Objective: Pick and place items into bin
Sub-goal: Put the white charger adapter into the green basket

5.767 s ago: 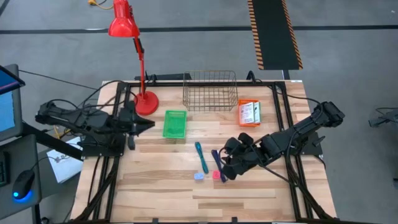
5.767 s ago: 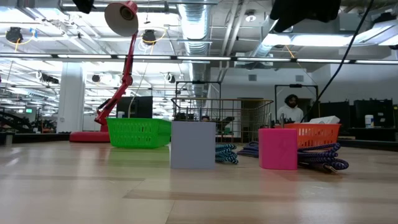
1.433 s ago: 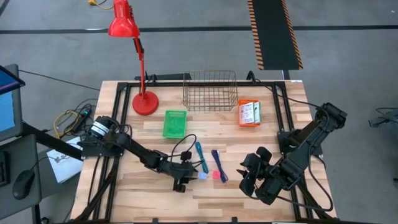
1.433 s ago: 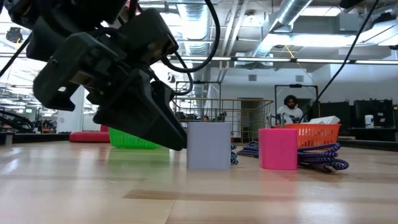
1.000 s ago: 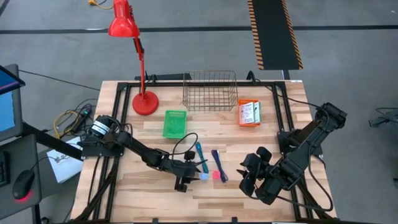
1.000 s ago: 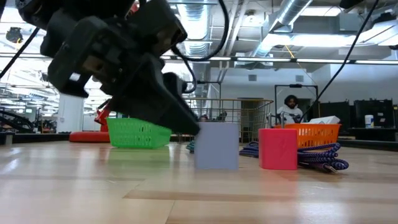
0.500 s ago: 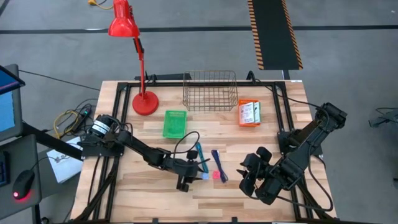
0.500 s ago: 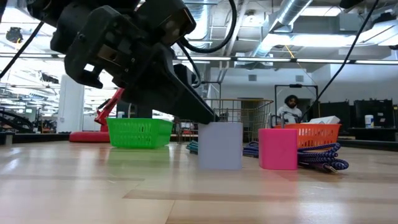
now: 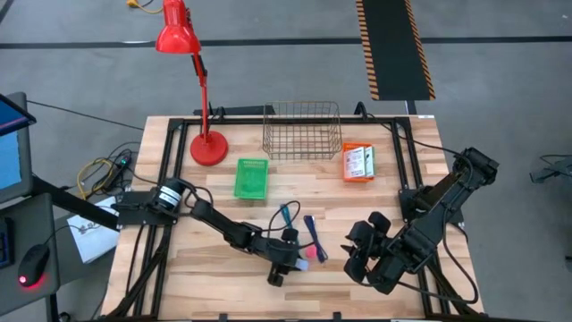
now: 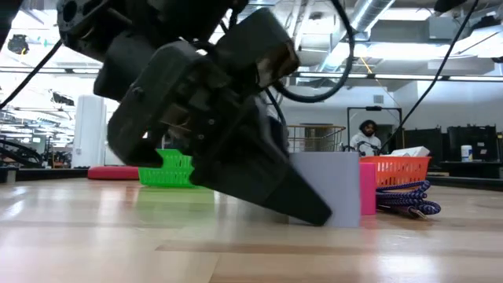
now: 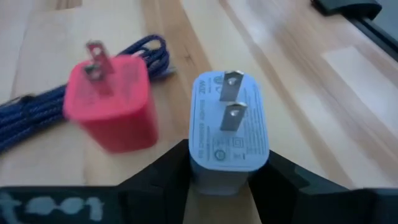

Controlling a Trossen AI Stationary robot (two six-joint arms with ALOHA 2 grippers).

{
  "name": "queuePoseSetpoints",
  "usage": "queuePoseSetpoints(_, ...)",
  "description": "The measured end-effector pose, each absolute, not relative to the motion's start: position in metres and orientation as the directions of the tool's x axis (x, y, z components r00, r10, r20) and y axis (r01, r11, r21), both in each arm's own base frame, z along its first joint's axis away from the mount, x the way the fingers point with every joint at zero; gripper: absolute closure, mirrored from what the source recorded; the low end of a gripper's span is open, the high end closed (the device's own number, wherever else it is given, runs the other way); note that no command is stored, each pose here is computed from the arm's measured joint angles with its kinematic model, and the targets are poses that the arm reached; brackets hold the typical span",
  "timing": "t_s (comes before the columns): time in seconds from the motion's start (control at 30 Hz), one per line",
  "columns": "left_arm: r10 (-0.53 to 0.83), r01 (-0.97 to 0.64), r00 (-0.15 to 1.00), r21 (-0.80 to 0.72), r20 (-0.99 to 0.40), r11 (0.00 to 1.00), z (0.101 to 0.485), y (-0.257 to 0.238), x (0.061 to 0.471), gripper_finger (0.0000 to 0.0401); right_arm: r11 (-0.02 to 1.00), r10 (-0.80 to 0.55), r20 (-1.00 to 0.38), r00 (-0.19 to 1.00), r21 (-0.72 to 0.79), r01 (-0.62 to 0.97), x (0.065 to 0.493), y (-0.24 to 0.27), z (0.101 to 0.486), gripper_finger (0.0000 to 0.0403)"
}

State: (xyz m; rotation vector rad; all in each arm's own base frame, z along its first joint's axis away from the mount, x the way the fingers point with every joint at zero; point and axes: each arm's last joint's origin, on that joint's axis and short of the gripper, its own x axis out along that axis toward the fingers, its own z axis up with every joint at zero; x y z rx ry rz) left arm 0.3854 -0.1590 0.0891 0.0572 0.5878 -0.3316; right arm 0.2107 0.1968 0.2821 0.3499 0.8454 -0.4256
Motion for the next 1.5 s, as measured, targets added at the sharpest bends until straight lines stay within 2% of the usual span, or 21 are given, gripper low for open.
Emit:
queuePoseSetpoints(0.2, -0.299, 0.333, 0.773, -0.045, -0.56, 0.942, 0.091, -0.16, 0.386, 0.0262, 0.861, -0.205, -0.785, 0.584, 0.139, 0.489, 0.211, 0.198, 0.282, 0.0269)
queuePoseSetpoints(0.33, -0.318, 0.352, 0.733, -0.066, -0.601, 0.934, 0.1, -0.159, 0.382, 0.0282, 0.861, -0.204, -0.785, 0.585, 0.139, 0.488, 0.211, 0.198, 0.282, 0.0271)
queuePoseSetpoints(0.4, -0.317, 0.356, 0.711, -0.067, -0.628, 0.932, 0.109, -0.158, 0.377, 0.0296, 0.862, -0.205, -0.785, 0.585, 0.139, 0.488, 0.211, 0.198, 0.282, 0.027)
queuePoseSetpoints(0.57, -0.283, 0.351, 0.7, -0.029, -0.655, 0.936, 0.143, -0.152, 0.367, 0.0297, 0.872, -0.201, -0.783, 0.589, 0.131, 0.471, 0.211, 0.198, 0.282, 0.0269)
queuePoseSetpoints(0.67, -0.208, 0.31, 0.708, 0.032, -0.674, 0.95, 0.168, -0.145, 0.356, 0.0297, 0.872, -0.206, -0.778, 0.593, 0.129, 0.472, 0.212, 0.198, 0.282, 0.0271)
queuePoseSetpoints(0.93, 0.158, 0.087, 0.707, 0.307, -0.689, 0.948, 0.24, -0.112, 0.306, 0.0296, 0.868, -0.224, -0.765, 0.604, 0.125, 0.481, 0.213, 0.196, 0.283, 0.0274)
queuePoseSetpoints(1.1, 0.365, -0.084, 0.63, 0.407, -0.686, 0.91, 0.274, -0.078, 0.266, 0.0296, 0.863, -0.234, -0.761, 0.605, 0.123, 0.489, 0.215, 0.194, 0.283, 0.0274)
queuePoseSetpoints(1.3, 0.468, -0.199, 0.515, 0.431, -0.718, 0.88, 0.29, -0.039, 0.239, 0.0292, 0.854, -0.252, -0.751, 0.611, 0.124, 0.505, 0.218, 0.191, 0.283, 0.0275)
queuePoseSetpoints(1.5, 0.44, -0.153, 0.458, 0.419, -0.772, 0.895, 0.286, -0.018, 0.243, 0.0295, 0.845, -0.255, -0.748, 0.612, 0.135, 0.517, 0.222, 0.188, 0.284, 0.0276)
